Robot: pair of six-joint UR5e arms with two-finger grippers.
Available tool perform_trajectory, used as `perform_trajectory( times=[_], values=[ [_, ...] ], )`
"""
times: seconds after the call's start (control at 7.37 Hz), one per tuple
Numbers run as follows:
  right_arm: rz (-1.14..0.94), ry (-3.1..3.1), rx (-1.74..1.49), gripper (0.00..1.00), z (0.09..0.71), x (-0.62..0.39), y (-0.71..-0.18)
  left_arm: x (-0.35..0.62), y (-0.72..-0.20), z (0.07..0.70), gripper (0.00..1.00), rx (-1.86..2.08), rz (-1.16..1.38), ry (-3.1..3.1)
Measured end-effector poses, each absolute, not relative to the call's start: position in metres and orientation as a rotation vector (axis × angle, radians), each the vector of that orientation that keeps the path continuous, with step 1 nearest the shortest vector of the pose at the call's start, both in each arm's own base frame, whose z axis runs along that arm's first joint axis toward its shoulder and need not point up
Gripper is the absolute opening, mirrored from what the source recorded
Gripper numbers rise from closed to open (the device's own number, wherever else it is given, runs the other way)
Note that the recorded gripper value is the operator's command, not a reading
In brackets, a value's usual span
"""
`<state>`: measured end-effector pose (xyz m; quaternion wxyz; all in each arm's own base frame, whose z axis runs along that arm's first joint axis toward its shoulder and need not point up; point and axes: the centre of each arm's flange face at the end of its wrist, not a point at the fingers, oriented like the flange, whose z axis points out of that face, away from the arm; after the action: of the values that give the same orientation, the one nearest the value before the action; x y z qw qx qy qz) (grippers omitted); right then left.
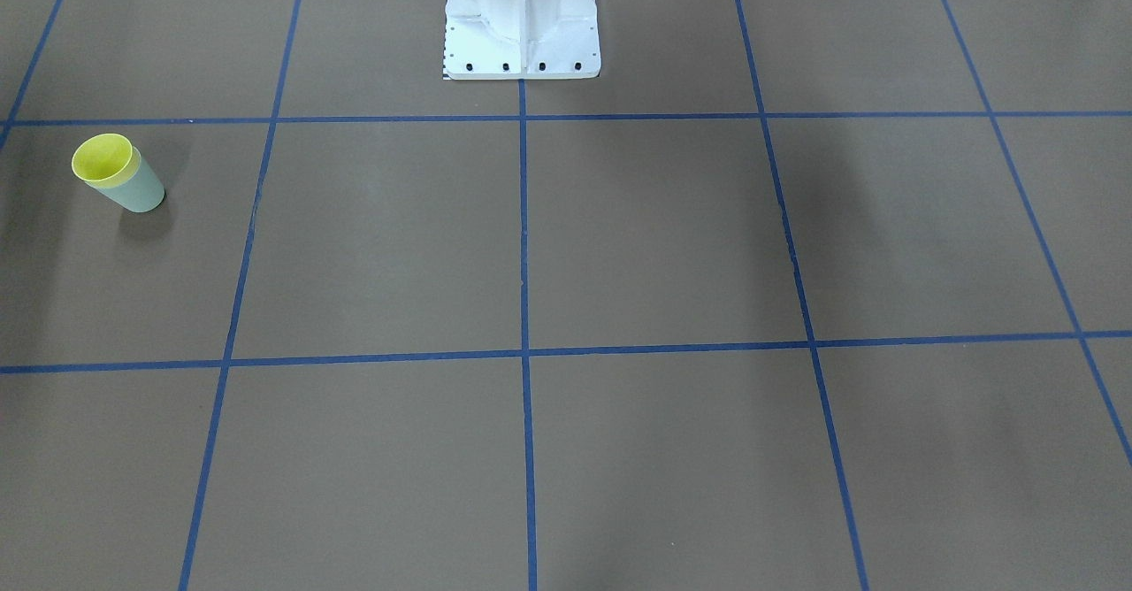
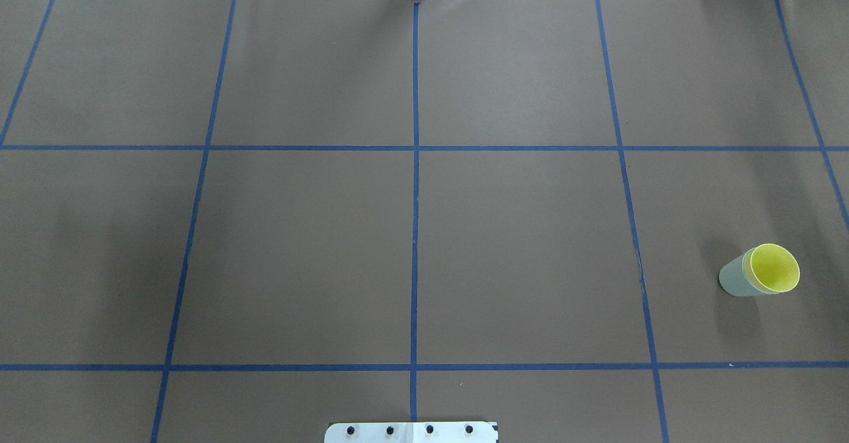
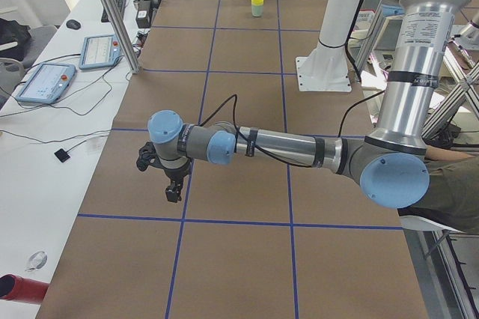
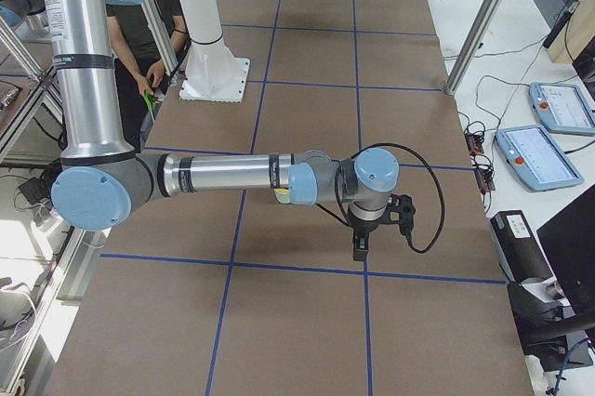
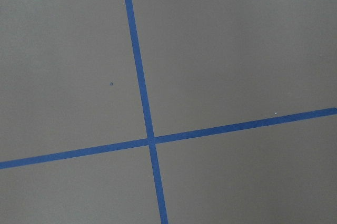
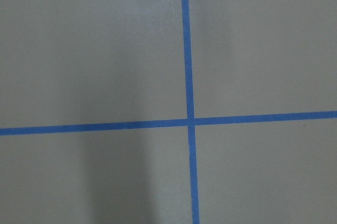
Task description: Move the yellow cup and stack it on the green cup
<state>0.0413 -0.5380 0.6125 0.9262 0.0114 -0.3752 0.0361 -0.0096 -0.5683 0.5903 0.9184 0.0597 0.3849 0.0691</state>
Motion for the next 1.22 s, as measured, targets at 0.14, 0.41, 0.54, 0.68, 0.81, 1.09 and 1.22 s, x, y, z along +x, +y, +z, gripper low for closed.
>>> perform_trajectory(
  times=[0.14, 0.41, 0.54, 0.68, 0.81, 1.09, 1.22],
  values=[
    [0.071, -0.774, 0.032, 1.00, 0.607, 0.041, -0.539, -0.008, -0.568, 0.589, 1.00, 0.121, 0.143, 0.811],
    [0.070, -0.781, 0.036, 1.00, 0.604, 0.041, -0.539, -0.006, -0.559, 0.595, 1.00, 0.102, 0.136, 0.861],
    [0.070, -0.788, 0.034, 1.00, 0.603, 0.041, -0.536, -0.007, -0.555, 0.590, 1.00, 0.109, 0.136, 0.872],
    [0.068, -0.796, 0.037, 1.00, 0.600, 0.041, -0.531, -0.008, -0.549, 0.583, 1.00, 0.119, 0.139, 0.876],
    [0.068, -0.803, 0.039, 1.00, 0.598, 0.041, -0.526, -0.008, -0.542, 0.580, 1.00, 0.124, 0.142, 0.880],
    [0.066, -0.813, 0.038, 1.00, 0.599, 0.040, -0.512, -0.007, -0.531, 0.584, 1.00, 0.119, 0.144, 0.881],
    [0.062, -0.814, 0.039, 1.00, 0.599, 0.039, -0.509, -0.007, -0.528, 0.589, 1.00, 0.113, 0.143, 0.880]
  ],
)
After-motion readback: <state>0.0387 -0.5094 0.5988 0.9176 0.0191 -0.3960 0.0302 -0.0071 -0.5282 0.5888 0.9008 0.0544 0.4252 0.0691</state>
